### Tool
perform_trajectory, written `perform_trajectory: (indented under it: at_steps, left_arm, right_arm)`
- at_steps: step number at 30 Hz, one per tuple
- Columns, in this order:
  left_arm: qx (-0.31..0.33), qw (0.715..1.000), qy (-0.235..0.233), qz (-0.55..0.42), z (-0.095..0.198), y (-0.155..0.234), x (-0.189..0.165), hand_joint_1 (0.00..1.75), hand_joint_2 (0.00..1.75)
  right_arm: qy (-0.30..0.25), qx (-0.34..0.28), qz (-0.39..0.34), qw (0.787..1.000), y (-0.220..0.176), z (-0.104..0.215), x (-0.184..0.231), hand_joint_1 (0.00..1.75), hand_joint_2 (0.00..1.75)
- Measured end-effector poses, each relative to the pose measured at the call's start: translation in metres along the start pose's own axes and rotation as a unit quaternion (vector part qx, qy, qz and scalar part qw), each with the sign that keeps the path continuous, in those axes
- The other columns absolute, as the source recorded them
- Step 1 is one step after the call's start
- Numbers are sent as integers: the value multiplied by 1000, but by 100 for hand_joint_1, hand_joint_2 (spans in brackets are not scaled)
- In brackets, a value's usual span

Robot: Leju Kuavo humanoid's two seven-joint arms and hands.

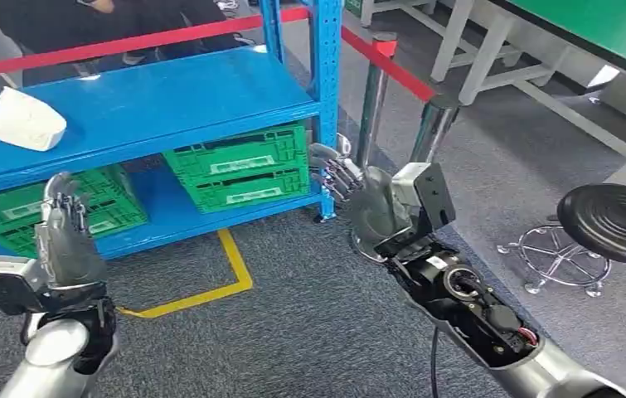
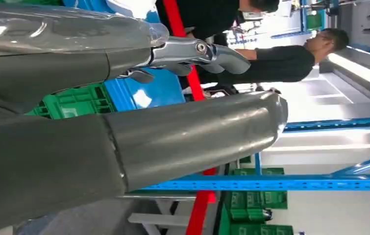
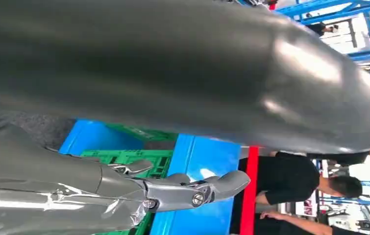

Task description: Take the parts from the cabinet and place them on the table.

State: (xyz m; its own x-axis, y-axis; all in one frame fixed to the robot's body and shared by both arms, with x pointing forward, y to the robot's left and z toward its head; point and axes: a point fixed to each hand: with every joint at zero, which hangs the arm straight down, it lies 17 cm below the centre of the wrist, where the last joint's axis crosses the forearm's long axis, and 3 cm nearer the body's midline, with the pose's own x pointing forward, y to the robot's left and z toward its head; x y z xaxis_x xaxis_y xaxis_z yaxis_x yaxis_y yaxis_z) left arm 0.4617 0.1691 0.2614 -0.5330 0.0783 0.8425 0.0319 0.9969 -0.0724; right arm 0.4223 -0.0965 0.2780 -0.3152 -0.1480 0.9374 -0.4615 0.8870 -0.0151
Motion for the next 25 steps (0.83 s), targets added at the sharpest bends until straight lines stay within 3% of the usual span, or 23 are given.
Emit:
perform_trajectory:
  at_steps: [17,25]
  left_arm:
    - [26,999,30,-24,22,28,-17,0,0]
    - [30,998,32,-36,19,33,-12,0,0]
  right_arm:
    - [-19,27,9,999,26,-12,0,0,0]
    - [-14,37,2,999,35,-14,-6,0,0]
